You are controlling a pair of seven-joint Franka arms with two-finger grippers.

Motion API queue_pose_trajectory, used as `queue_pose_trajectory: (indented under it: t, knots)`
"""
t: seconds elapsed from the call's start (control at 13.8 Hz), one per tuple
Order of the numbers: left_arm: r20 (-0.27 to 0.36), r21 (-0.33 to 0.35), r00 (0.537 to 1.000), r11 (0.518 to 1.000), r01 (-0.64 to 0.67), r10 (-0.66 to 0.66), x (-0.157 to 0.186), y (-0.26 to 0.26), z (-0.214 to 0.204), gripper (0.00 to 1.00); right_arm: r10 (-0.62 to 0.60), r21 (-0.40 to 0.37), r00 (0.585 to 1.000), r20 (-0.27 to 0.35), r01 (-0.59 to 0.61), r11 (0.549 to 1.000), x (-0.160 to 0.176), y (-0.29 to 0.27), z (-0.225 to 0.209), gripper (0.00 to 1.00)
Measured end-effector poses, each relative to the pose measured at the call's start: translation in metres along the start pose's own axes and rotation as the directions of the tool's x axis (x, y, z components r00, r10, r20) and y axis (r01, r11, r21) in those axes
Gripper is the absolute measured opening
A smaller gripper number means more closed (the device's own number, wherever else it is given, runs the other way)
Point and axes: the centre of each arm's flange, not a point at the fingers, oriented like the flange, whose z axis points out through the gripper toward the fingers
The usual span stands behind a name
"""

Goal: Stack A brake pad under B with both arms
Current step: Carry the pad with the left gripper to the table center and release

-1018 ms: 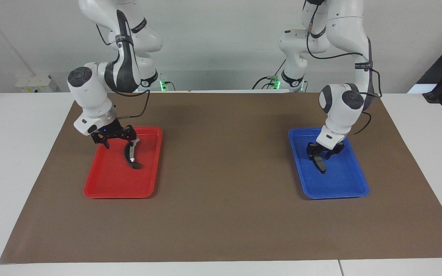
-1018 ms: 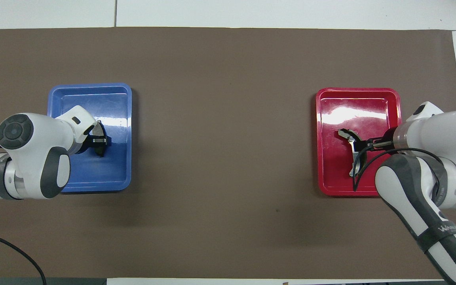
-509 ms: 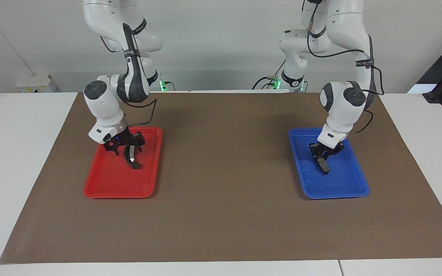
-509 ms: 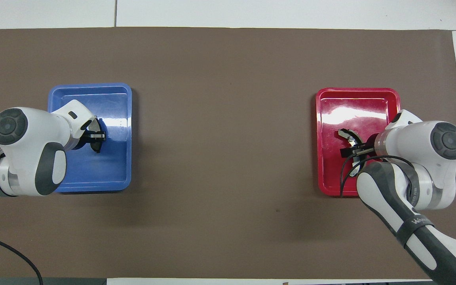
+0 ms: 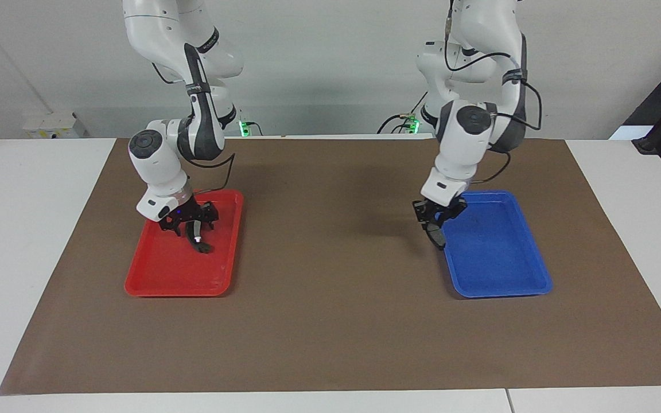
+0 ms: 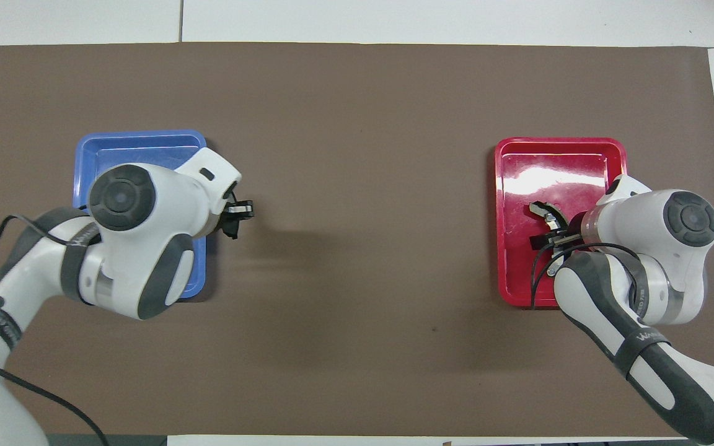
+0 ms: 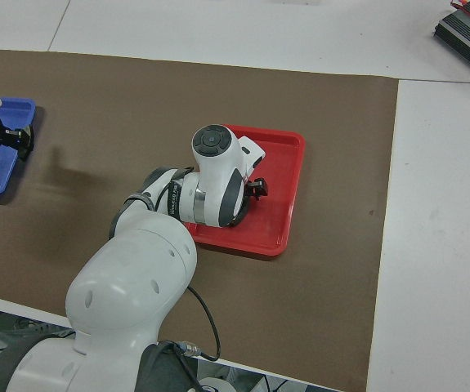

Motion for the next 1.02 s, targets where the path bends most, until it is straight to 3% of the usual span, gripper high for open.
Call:
queue_pose_trajectory:
  t: [0.22,0.51,0.58,0.65,0.73,1.02]
  knots:
    - [-0.005,-0.013,1.000,1.000,0.013,-0.013,-0.006,0.082,0.020,0.39,0.000,0.000,1.000,0.000,0.000,1.000,0.000,0.001,0.000,0.96]
    - [0.014,-0.006,0.998,0.998,-0.060,0.060,-0.026,0.141,0.062,0.39,0.000,0.000,1.000,0.000,0.000,1.000,0.000,0.001,0.000,0.52]
    - [0.010,-0.012,0.997,0.997,-0.077,0.077,-0.033,0.150,0.068,0.39,0.001,0.000,1.000,0.000,-0.001,1.000,0.000,0.001,0.000,0.43]
    - [0.002,-0.019,0.996,0.996,-0.086,0.086,-0.036,0.156,0.071,0.39,0.001,0.000,1.000,-0.001,-0.001,1.000,0.000,0.001,0.000,0.43]
    - [-0.005,-0.025,0.996,0.996,-0.090,0.090,-0.037,0.158,0.071,0.44,0.002,0.000,1.000,0.000,-0.002,1.000,0.000,0.002,0.000,0.43]
    - [-0.028,-0.035,0.997,0.997,-0.074,0.073,-0.025,0.154,0.061,0.93,0.025,0.007,0.999,0.023,-0.025,1.000,0.008,0.010,-0.013,0.43]
